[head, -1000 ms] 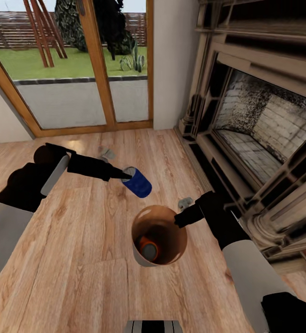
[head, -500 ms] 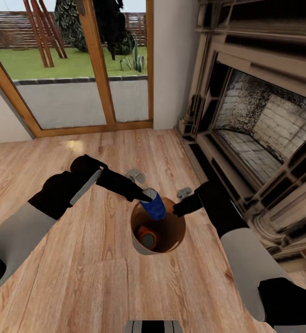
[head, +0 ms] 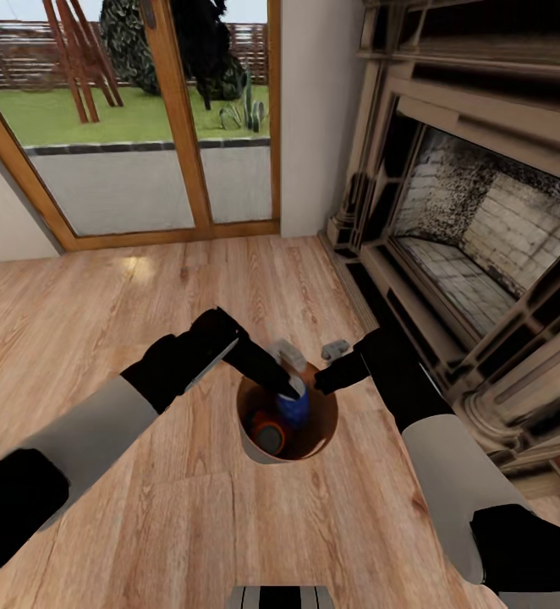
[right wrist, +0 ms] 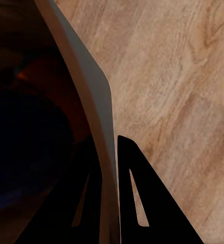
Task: Put the three can of soda from the living room inside the tash can in the kitchen.
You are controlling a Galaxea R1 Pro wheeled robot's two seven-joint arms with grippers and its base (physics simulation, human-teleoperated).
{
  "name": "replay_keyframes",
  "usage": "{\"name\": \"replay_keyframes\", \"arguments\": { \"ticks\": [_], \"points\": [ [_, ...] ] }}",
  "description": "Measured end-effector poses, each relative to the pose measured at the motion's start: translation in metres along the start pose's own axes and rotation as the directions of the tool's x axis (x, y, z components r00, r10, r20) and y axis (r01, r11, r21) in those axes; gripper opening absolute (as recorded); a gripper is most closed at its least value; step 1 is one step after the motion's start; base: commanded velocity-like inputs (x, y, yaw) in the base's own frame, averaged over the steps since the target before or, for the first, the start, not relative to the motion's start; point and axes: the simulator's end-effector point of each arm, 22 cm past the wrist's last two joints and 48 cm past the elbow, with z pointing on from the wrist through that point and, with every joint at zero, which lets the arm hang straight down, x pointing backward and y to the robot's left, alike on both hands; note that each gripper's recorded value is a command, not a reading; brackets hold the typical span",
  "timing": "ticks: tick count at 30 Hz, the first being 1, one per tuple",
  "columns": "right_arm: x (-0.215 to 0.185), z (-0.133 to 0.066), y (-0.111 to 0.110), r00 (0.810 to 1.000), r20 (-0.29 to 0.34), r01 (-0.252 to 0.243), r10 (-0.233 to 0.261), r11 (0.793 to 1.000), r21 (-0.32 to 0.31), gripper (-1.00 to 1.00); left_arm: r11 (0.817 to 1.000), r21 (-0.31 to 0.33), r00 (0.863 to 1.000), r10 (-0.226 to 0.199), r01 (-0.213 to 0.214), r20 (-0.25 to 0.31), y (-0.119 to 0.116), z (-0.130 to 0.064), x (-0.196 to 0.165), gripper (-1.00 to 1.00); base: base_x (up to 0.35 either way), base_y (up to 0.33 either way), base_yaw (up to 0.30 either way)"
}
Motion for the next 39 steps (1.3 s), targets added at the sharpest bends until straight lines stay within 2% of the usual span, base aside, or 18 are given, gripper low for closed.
{"name": "replay_keyframes", "arguments": {
  "ticks": [12,13,26,28,30,31,34,35,36,37,38,39],
  "points": [
    [-0.001,0.0,0.001,1.0,0.0,0.002,-0.002,1.0,-0.001,-1.0,0.998,-0.057,0.998,0.024,-0.028,-0.059,0.007,0.017,0.013,-1.0,0.0,0.0,0.0],
    [-0.001,0.0,0.001,1.0,0.0,0.002,-0.002,1.0,-0.001,-1.0,0.998,-0.058,0.998,0.025,-0.028,-0.059,0.007,0.017,0.013,1.0,0.0,0.0,0.0],
    [0.0,0.0,0.001,1.0,-0.001,0.002,-0.002,1.0,0.0,-1.0,0.998,-0.056,0.998,0.034,-0.037,-0.054,0.006,0.016,0.013,1.0,0.0,0.0,0.0],
    [0.0,0.0,0.001,1.0,-0.001,0.001,-0.001,1.0,-0.001,-1.0,0.997,-0.051,0.998,0.056,-0.058,-0.039,0.001,0.013,0.007,1.0,0.0,0.0,0.0],
    [0.0,0.0,0.0,1.0,-0.001,0.002,-0.002,1.0,0.001,-1.0,0.994,-0.043,0.995,0.095,-0.096,-0.009,-0.009,0.006,-0.003,1.0,0.0,0.0,0.0],
    [0.001,0.0,0.0,1.0,-0.002,0.001,-0.001,1.0,0.001,-1.0,0.991,-0.039,0.992,0.128,-0.128,0.015,-0.015,-0.004,-0.002,1.0,0.0,0.0,0.0],
    [0.001,0.001,0.0,1.0,-0.003,0.001,-0.001,1.0,0.001,-1.0,0.986,-0.041,0.985,0.166,-0.164,0.044,-0.014,-0.032,0.009,1.0,0.0,0.0,0.0],
    [0.001,0.001,0.0,1.0,-0.003,0.001,-0.001,1.0,0.001,-1.0,0.987,-0.032,0.984,0.161,-0.159,0.079,-0.009,-0.055,0.012,1.0,0.0,0.0,0.0],
    [0.001,0.001,0.0,1.0,-0.003,0.001,-0.001,1.0,0.001,-1.0,0.991,-0.021,0.98,0.133,-0.132,0.146,0.001,-0.09,0.01,1.0,0.0,0.0,0.0],
    [0.001,0.001,0.0,1.0,-0.003,0.001,-0.001,1.0,0.002,-1.0,0.995,-0.015,0.966,0.095,-0.094,0.24,0.013,-0.132,0.002,1.0,0.0,0.0,0.0],
    [0.001,0.001,0.0,1.0,-0.003,0.001,-0.001,1.0,0.002,-1.0,0.998,-0.007,0.938,0.056,-0.057,0.343,0.025,-0.175,-0.005,1.0,0.0,0.0,0.0],
    [0.001,0.001,0.0,1.0,-0.003,0.001,-0.001,1.0,0.002,-1.0,1.0,0.003,0.897,0.016,-0.02,0.442,0.036,-0.216,-0.007,1.0,0.0,0.0,0.0]
  ]
}}
